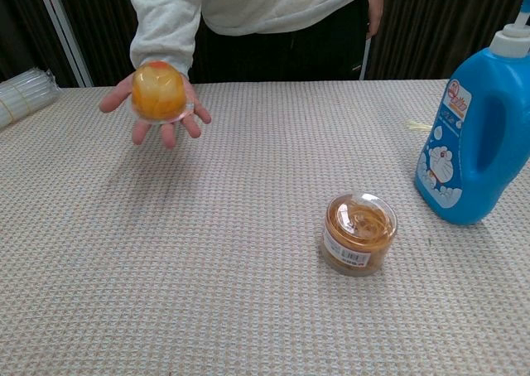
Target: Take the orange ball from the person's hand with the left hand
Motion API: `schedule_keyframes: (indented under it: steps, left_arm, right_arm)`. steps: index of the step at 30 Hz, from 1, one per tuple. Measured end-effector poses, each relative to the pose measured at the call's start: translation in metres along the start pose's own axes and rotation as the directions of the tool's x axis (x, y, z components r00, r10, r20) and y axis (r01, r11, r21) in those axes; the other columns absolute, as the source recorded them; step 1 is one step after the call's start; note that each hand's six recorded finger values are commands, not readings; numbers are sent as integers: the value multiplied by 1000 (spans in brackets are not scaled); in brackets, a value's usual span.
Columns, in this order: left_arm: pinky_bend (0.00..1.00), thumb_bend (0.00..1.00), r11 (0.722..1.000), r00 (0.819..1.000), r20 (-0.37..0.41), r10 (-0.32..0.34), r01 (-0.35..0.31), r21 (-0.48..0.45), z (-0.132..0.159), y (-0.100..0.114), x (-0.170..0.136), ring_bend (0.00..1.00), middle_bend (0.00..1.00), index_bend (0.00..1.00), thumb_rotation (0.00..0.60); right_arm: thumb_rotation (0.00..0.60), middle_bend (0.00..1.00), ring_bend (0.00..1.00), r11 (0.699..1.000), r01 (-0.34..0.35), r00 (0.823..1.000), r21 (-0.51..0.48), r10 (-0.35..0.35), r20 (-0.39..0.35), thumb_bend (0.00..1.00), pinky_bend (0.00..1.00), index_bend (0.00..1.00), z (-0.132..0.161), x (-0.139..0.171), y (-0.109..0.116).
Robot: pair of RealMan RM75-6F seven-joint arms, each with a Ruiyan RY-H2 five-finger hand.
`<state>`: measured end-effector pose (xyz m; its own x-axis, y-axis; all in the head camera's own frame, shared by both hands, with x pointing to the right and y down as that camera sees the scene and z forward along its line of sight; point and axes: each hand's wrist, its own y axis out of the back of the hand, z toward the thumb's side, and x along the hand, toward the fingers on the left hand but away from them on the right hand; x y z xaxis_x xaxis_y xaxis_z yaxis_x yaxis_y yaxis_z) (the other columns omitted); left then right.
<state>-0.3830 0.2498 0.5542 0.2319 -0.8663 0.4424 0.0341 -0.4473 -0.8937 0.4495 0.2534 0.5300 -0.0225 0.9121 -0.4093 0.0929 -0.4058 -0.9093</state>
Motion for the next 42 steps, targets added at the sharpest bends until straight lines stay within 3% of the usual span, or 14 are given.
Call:
schedule_keyframes:
  steps: [13, 19, 28, 32, 42]
  left_arm:
    - [0, 173, 1000, 1000, 8, -2, 2, 0, 2, 1, 2, 0, 0, 0, 600]
    - [0, 181, 999, 1000, -7, 1, -1, -37, 3, 12, 18, 0, 0, 2, 600]
    - [0, 210, 999, 999, -34, -34, 33, -25, 5, 40, 80, 0, 0, 36, 600]
    - [0, 271, 997, 995, -62, -73, 73, 0, 8, 48, 114, 0, 0, 36, 600]
    - [15, 288, 978, 973, -129, -191, 199, 55, 44, 44, 194, 0, 0, 81, 600]
  right_arm:
    - [600, 0, 0, 1000, 1, 1000, -1, -1, -2, 111, 0, 115, 1, 0, 0]
    - [600, 0, 0, 1000, -14, 1000, 2, 14, -25, 112, 0, 115, 6, -3, -4]
    - [600, 0, 0, 1000, -15, 1000, -3, 15, -26, 112, 0, 115, 5, -3, -3]
    - [600, 0, 0, 1000, -18, 999, -1, 18, -31, 111, 0, 115, 6, -2, -4]
    - [600, 0, 0, 999, -24, 1000, -23, 24, -10, 112, 0, 115, 1, 0, -2]
